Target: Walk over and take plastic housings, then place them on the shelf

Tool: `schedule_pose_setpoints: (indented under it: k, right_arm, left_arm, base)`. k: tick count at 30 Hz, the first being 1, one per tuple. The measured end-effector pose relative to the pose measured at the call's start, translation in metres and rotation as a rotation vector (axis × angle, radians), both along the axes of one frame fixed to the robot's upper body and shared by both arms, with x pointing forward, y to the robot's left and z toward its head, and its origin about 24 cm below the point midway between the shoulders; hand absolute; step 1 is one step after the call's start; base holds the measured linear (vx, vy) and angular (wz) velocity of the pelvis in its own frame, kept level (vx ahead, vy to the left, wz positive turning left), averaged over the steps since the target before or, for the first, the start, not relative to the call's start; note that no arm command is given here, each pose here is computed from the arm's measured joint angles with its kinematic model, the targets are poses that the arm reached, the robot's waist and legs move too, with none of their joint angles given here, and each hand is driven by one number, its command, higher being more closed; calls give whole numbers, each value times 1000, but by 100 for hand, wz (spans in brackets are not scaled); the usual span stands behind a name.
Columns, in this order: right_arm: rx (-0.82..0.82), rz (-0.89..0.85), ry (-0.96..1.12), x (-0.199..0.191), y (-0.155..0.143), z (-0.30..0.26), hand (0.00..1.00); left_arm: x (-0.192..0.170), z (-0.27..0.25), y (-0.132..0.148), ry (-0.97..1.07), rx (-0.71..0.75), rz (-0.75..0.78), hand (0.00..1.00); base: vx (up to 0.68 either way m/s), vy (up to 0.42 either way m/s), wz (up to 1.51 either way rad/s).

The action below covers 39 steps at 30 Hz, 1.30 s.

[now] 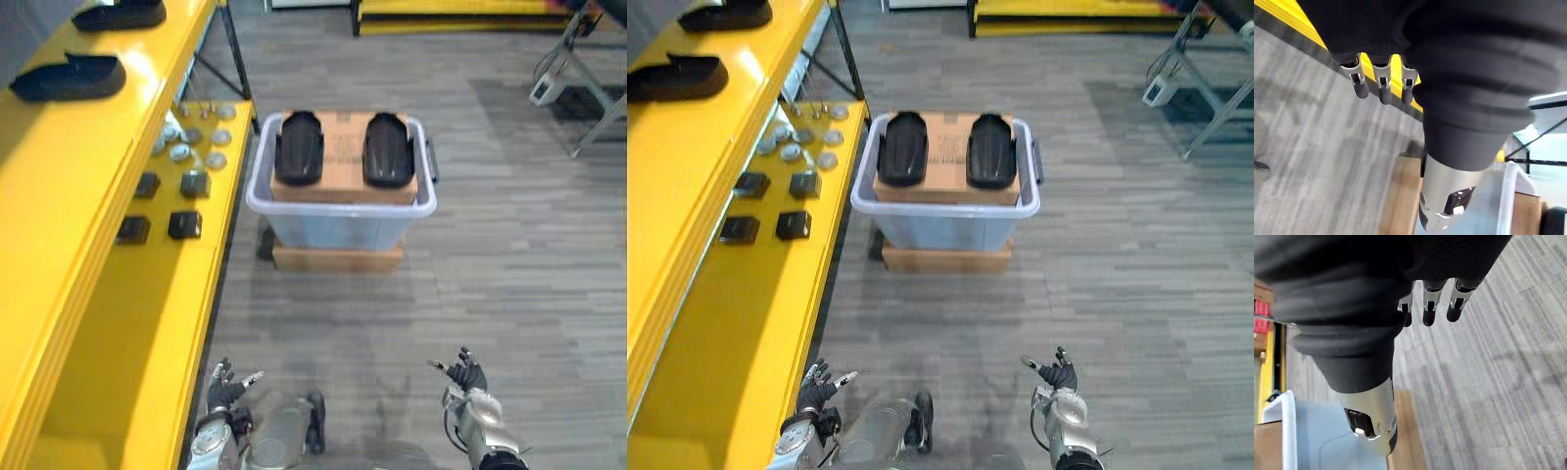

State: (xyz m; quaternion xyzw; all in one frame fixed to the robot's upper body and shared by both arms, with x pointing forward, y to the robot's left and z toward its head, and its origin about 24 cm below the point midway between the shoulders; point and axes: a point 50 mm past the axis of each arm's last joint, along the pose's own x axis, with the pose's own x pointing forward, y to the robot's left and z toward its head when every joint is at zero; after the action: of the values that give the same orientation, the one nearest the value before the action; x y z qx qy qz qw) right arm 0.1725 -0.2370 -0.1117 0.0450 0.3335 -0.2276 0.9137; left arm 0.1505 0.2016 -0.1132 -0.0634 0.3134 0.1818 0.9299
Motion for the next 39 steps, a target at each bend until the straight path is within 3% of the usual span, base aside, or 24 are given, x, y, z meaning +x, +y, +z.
schedule_pose_setpoints:
  k: [9,18,30,34,39]
  right_arm:
    - [11,-13,51,-19,2,-9,0]
    - [45,-71,22,-26,6,-9,0]
    - [11,-230,24,-53,-21,-7,0]
    - [-69,-316,-99,-47,-46,18,0]
    - [-197,-298,-294,-21,-60,63,0]
  left_arm:
    - [0,1,4,1,14,-1,0]
    - [-16,-13,-16,67,-60,23,0]
    - [-9,-10,-7,57,-27,3,0]
    - [-19,-13,-3,77,-22,-13,0]
    - [-33,-17,-1,113,-20,-8,0]
  base:
    - [432,-94,37]
    - [357,-222,27]
    - [141,61,-31]
    - [11,39,-26]
    - [6,12,-13]
